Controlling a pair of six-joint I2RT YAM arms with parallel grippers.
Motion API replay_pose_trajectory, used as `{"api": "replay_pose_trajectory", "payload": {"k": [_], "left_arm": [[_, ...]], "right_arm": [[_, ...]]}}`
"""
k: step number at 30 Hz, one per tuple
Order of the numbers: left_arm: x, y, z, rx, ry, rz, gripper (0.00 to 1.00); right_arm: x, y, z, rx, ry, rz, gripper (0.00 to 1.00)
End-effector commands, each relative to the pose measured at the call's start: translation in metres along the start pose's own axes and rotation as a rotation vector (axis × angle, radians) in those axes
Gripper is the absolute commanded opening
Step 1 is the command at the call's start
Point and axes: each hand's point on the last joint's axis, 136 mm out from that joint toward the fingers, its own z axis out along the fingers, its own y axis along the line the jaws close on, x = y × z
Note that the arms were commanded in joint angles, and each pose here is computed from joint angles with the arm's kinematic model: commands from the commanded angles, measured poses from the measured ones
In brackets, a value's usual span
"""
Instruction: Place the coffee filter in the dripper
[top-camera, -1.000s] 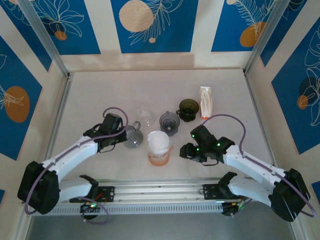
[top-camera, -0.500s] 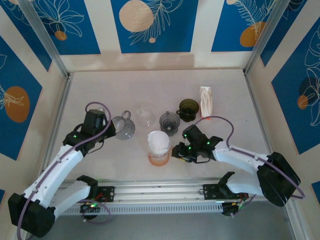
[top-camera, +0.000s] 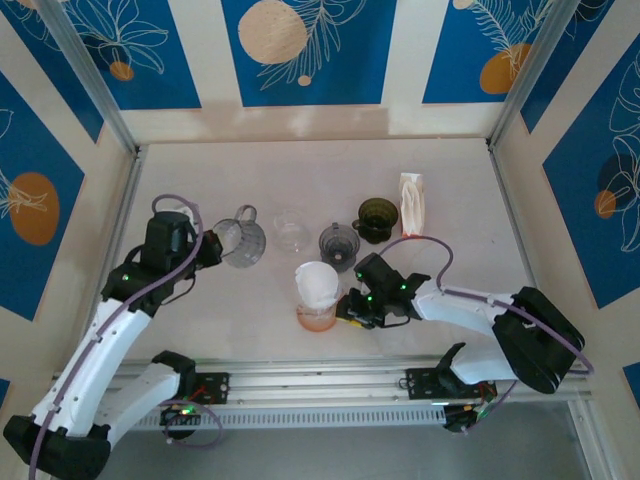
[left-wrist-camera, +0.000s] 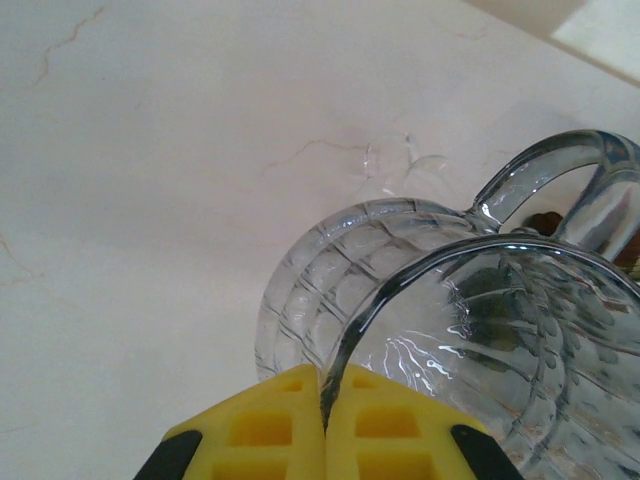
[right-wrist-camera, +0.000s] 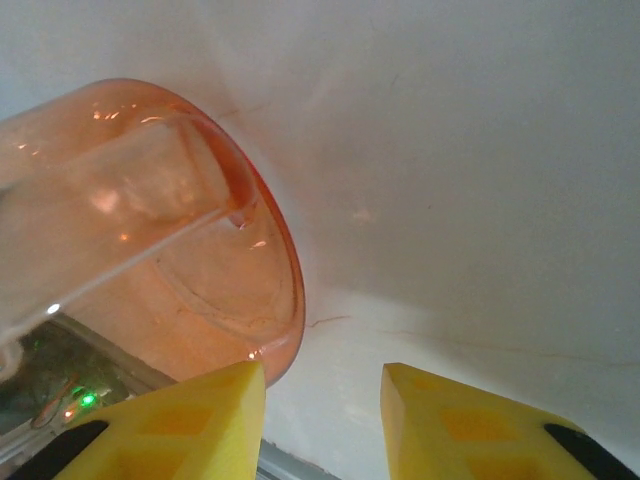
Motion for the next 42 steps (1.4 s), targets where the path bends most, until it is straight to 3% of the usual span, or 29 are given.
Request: {"api": "replay_pose_trajectory", "payload": {"k": [1, 22, 29, 34, 42], "left_arm": [[-0.022, -0.014, -0.023, 0.056, -0.067, 0.016, 0.0], [-0.059, -0.036, -0.07, 0.132, -0.158, 0.061, 0.0], [-0.065, -0.044, -0.074, 0.16, -0.158, 0.069, 0.0], [-0.063, -0.046, -0.069, 0.169, -0.146, 0.061, 0.0], [-0.067, -0.053, -0.062, 0.194, -0.129, 0.05, 0.0]], "right_arm": [[-0.004, 0.025, 0.0, -0.054, 0.005, -0.007, 0.37], [-0.022, 0.101, 0.039, -0.092, 0.051, -0.075, 0.36], [-0.008, 0.084, 0.023, -0.06, 0.064, -0.095, 0.36], [0.021, 0.07, 0.015, -0.059, 0.151, -0.125, 0.36], [0.031, 0.088, 0.032, -0.114, 0.22, -0.128, 0.35]]}}
